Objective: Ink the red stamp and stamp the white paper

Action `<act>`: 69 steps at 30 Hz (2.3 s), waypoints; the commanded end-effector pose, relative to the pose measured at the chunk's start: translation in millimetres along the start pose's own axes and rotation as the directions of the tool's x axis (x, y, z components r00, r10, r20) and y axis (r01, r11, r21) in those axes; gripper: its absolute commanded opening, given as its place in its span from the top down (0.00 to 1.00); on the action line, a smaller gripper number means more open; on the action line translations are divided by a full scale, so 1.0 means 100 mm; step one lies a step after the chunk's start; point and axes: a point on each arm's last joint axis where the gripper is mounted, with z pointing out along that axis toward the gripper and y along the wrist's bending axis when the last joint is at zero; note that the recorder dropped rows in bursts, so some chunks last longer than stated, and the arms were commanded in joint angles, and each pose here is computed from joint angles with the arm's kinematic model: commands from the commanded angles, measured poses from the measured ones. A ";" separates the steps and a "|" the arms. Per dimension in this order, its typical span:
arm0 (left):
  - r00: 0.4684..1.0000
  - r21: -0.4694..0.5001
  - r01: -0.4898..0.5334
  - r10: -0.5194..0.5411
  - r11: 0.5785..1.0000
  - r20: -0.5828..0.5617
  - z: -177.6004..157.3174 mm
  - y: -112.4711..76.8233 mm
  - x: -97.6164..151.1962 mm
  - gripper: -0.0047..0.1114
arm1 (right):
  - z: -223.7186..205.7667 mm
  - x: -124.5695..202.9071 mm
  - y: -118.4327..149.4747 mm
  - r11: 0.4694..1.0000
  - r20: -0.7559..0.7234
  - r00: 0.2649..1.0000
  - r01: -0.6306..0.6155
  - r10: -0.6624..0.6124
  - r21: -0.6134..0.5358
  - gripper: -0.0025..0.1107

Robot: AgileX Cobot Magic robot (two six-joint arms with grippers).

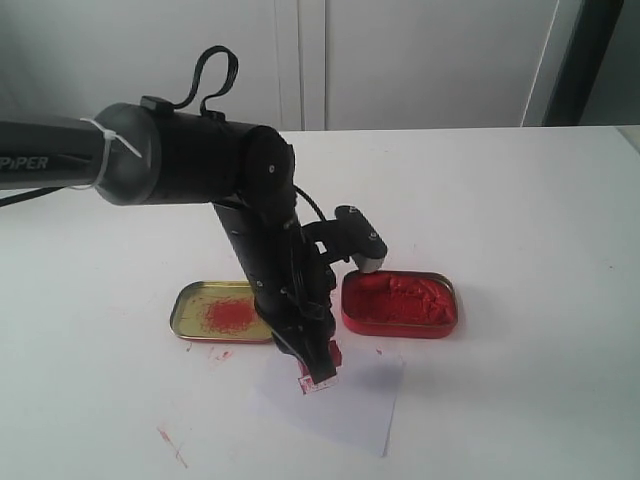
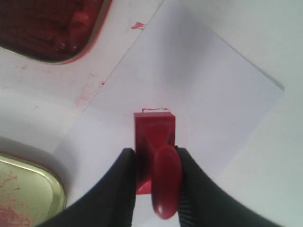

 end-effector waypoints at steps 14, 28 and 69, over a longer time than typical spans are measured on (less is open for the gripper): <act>0.982 -0.039 0.169 -0.165 0.985 0.097 -0.49 0.22 0.13 0.96 | 0.00 0.00 0.00 1.000 0.014 1.000 -0.005 0.005 0.001 0.98; 0.918 0.019 0.359 -0.357 0.933 0.174 -0.63 0.63 0.37 0.96 | 0.00 0.00 0.00 1.000 0.012 1.000 -0.005 0.005 0.001 0.98; 0.583 0.532 0.602 -0.783 0.595 0.215 -0.40 0.29 1.61 0.96 | 0.00 0.00 0.00 1.000 0.012 1.000 -0.005 0.005 0.001 0.98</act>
